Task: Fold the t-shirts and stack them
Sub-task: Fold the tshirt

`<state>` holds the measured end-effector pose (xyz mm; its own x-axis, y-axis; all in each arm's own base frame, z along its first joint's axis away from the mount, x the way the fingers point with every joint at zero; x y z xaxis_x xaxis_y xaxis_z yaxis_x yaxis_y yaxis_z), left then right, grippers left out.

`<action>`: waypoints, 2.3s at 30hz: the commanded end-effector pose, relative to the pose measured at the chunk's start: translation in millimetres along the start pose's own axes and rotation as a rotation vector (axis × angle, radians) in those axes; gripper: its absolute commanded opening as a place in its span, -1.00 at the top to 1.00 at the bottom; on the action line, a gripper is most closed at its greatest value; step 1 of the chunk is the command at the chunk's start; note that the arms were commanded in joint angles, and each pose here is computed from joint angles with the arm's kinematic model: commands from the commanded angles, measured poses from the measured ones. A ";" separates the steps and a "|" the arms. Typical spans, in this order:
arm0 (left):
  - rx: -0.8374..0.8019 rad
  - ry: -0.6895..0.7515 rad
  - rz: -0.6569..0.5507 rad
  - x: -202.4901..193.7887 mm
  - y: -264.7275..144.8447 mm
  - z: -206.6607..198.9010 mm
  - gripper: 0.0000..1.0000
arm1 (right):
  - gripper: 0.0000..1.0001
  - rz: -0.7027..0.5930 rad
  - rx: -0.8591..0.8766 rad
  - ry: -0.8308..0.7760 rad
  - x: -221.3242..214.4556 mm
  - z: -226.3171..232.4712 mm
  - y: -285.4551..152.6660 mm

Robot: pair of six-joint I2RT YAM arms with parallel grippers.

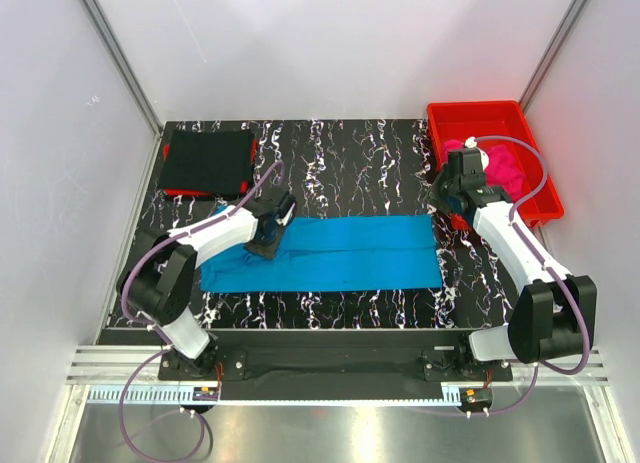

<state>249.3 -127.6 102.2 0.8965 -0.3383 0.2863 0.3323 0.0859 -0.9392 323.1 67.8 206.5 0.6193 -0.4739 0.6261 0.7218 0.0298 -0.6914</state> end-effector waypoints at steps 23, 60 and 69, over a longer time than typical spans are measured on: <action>0.002 0.011 -0.052 17.6 -2.7 -0.9 0.98 | 0.37 -0.045 0.021 -0.016 8.1 1.7 -12.0; -0.021 0.021 -0.041 25.4 -23.1 0.1 1.00 | 0.38 -0.056 0.018 -0.009 8.3 0.5 -15.6; -0.137 0.040 0.092 14.7 -30.4 -11.2 1.00 | 0.38 -0.058 0.023 -0.005 8.9 1.8 -18.0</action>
<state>258.3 -140.5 126.9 0.8990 -0.3622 0.2464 0.2786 0.0387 -0.9596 319.3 66.7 213.4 0.6056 -0.4702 0.6420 0.7380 0.0301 -0.6742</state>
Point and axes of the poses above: each gripper's point midway between its finger pads, its own y axis out along the fingers, its own z axis along the line the jaws close on, x = y × z, the point moved 7 cm from there along -y, back along the fingers, and after that the axes turned 2 degrees about -y, right-handed, at the moved point
